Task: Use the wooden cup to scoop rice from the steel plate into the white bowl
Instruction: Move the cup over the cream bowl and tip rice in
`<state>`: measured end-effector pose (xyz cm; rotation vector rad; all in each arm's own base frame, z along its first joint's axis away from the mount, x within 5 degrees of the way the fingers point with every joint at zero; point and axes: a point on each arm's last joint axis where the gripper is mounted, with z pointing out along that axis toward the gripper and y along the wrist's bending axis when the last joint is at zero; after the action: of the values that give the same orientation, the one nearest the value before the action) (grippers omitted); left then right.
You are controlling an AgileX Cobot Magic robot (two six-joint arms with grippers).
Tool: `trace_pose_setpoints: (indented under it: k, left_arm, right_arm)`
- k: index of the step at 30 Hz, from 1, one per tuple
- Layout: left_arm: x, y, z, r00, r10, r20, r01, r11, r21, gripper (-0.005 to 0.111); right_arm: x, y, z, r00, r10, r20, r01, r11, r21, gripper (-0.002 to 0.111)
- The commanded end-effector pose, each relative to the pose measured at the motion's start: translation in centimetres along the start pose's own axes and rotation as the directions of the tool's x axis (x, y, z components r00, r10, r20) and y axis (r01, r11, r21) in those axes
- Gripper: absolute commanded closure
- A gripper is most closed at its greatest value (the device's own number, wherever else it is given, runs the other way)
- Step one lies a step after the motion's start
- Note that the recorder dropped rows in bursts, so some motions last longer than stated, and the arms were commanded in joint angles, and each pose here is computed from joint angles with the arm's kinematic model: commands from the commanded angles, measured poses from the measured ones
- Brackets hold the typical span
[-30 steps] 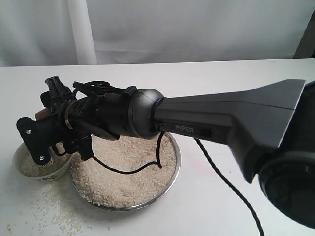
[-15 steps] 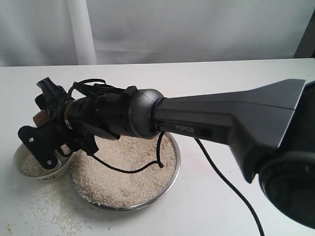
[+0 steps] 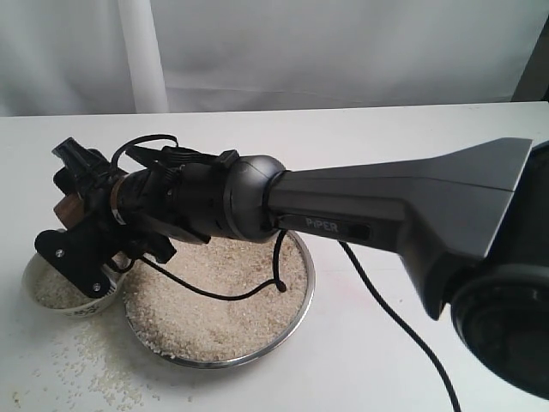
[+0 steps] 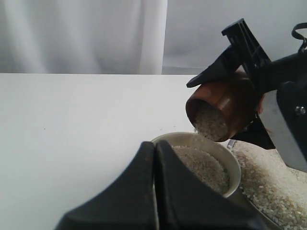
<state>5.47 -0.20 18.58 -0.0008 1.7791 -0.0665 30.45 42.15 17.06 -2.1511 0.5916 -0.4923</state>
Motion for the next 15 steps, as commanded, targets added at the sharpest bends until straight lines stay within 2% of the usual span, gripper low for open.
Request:
trace_pose_setpoints:
  k: [1,7,15]
  left_arm:
    - [-0.15,-0.05,-0.04,1.000,-0.010,0.010,0.010,1.000,0.007,0.107]
    - [-0.15,-0.05,-0.04,1.000,-0.010,0.010,0.010,1.000,0.007,0.107]
    - [-0.15,-0.05,-0.04,1.000,-0.010,0.010,0.010,1.000,0.007,0.107]
  right_arm:
    - [0.03,-1.17,-0.42,0.999,-0.053,0.007,0.052,0.996,0.071,0.108]
    - [0.05,-1.23,-0.42,0.996,-0.089,0.002,0.088,0.993,0.078,0.108]
    - [0.15,-1.30,-0.43,0.979,-0.203,-0.020,0.204,0.976,0.083,0.108]
